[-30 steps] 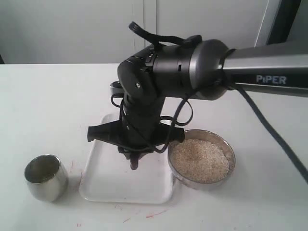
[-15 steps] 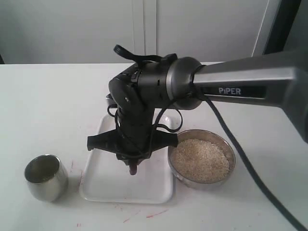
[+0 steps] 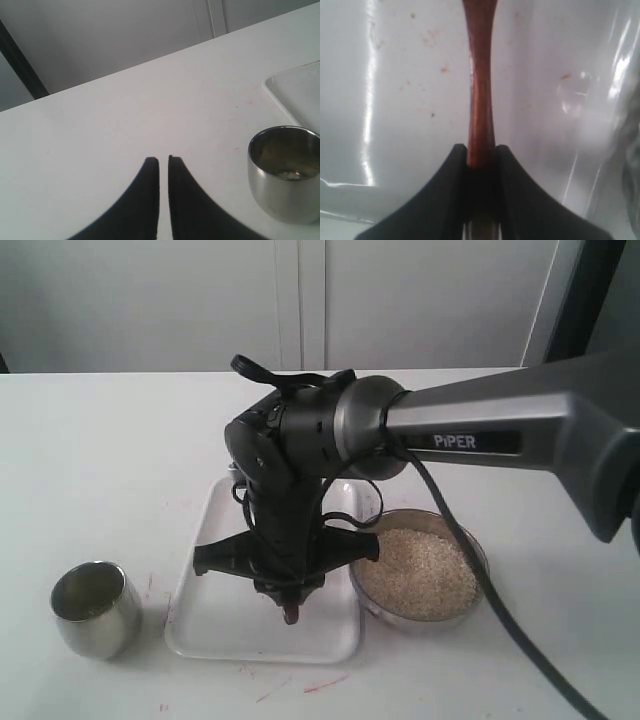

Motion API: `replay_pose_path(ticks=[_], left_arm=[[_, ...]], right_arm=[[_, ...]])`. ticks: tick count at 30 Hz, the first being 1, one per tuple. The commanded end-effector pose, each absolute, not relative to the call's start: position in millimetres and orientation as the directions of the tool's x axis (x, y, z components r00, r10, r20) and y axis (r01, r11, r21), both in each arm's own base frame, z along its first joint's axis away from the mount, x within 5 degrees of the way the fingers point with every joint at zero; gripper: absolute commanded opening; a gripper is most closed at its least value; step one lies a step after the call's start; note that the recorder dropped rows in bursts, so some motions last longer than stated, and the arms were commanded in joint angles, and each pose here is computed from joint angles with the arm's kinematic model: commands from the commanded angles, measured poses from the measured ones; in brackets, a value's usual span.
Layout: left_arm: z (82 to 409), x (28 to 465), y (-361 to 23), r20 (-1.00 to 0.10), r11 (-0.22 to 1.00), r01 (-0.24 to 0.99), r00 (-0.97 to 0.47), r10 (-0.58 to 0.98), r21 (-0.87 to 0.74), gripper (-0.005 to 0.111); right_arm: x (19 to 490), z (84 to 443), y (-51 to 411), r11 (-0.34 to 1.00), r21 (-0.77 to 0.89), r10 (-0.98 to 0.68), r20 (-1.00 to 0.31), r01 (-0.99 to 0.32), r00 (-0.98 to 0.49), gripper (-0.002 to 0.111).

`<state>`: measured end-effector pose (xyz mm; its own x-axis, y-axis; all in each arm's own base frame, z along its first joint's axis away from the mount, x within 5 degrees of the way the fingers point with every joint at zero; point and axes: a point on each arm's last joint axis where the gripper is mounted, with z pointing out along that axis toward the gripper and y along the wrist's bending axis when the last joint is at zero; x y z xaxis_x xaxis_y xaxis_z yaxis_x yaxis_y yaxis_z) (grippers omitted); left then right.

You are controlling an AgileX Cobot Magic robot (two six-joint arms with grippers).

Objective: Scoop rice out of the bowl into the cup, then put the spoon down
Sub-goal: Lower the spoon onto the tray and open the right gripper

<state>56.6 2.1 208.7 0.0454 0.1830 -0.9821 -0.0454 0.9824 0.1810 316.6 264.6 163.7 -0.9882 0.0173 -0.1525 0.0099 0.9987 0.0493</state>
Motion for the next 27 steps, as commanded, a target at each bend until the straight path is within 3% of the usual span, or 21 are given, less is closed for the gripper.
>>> replay_pose_path(ticks=[1,19,27], left_arm=[[211.2,56.3,1.9,-0.984,0.985,-0.044,0.059,0.171,0.169,0.014],[211.2,56.3,1.9,-0.984,0.985,-0.044,0.059,0.171,0.169,0.014],[211.2,56.3,1.9,-0.984,0.985,-0.044,0.059,0.171,0.169,0.014]], right_arm=[[323.7,164.6,268.0,0.997,0.074,0.016,-0.188,0.002,-0.982,0.000],[330.0,165.1,269.1,0.996,0.082,-0.002,-0.207,-0.019,-0.978,0.001],[330.9,165.3,269.9,0.996,0.086,-0.020,-0.219,-0.040,-0.975,0.028]])
